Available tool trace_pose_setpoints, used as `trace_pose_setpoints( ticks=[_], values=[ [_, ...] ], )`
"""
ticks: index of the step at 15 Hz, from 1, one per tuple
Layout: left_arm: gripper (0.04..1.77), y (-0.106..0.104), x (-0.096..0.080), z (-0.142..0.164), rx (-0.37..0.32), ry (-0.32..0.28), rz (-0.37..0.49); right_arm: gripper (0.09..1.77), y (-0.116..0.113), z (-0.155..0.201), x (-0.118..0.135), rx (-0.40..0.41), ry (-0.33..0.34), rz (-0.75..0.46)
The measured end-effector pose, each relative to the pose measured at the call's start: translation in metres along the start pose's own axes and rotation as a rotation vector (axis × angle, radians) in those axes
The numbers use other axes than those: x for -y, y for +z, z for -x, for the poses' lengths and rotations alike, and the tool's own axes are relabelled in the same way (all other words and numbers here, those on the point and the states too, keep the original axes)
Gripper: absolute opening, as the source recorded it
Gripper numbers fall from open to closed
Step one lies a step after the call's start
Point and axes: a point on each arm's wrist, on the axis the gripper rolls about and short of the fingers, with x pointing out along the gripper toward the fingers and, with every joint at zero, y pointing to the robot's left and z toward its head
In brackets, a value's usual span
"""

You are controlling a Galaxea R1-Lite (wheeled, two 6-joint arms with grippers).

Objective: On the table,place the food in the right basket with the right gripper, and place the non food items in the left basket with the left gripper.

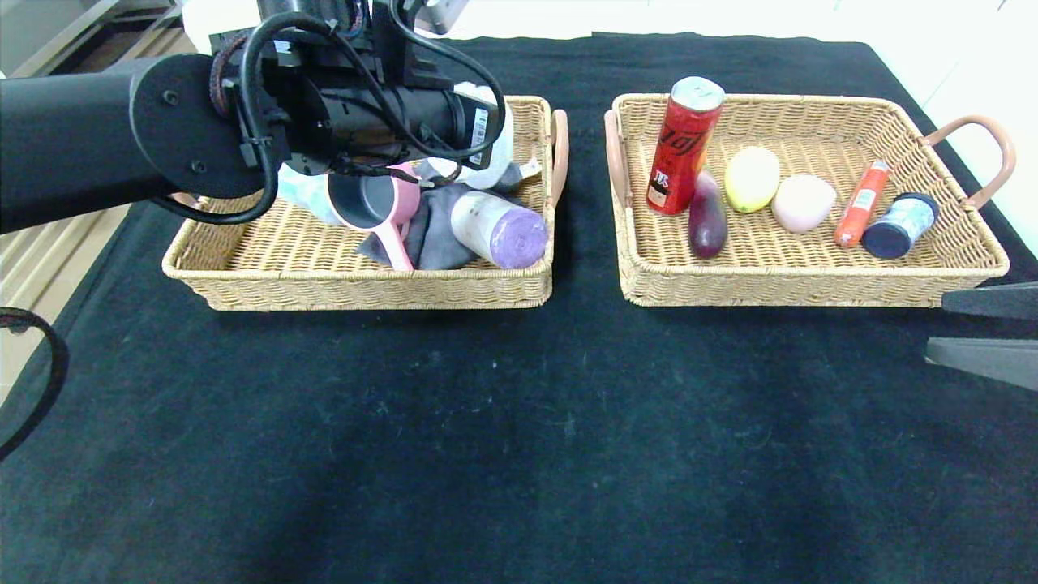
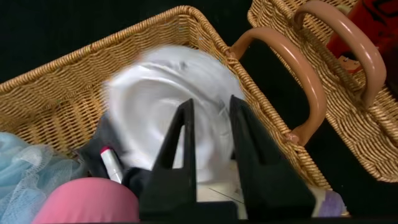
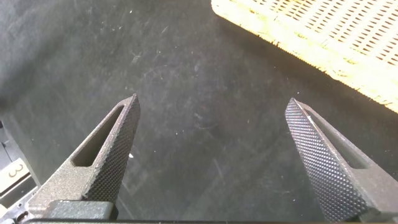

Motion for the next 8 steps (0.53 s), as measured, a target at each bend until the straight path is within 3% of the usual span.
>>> trace_pose_setpoints(
  ticks=[4, 8],
  values=[
    [1.01, -0.0004, -0.0009, 0.0005, -0.003, 0.004, 0.001, 1.71, -0.0001, 0.0, -0.0002, 0.0, 0.001, 0.0],
    [1.3, -0.0002, -0.0023, 0.0033, -0.012, 0.004, 0.001, 1.71, 0.0, 0.0002, -0.0003, 0.0, 0.0, 0.001]
  ],
)
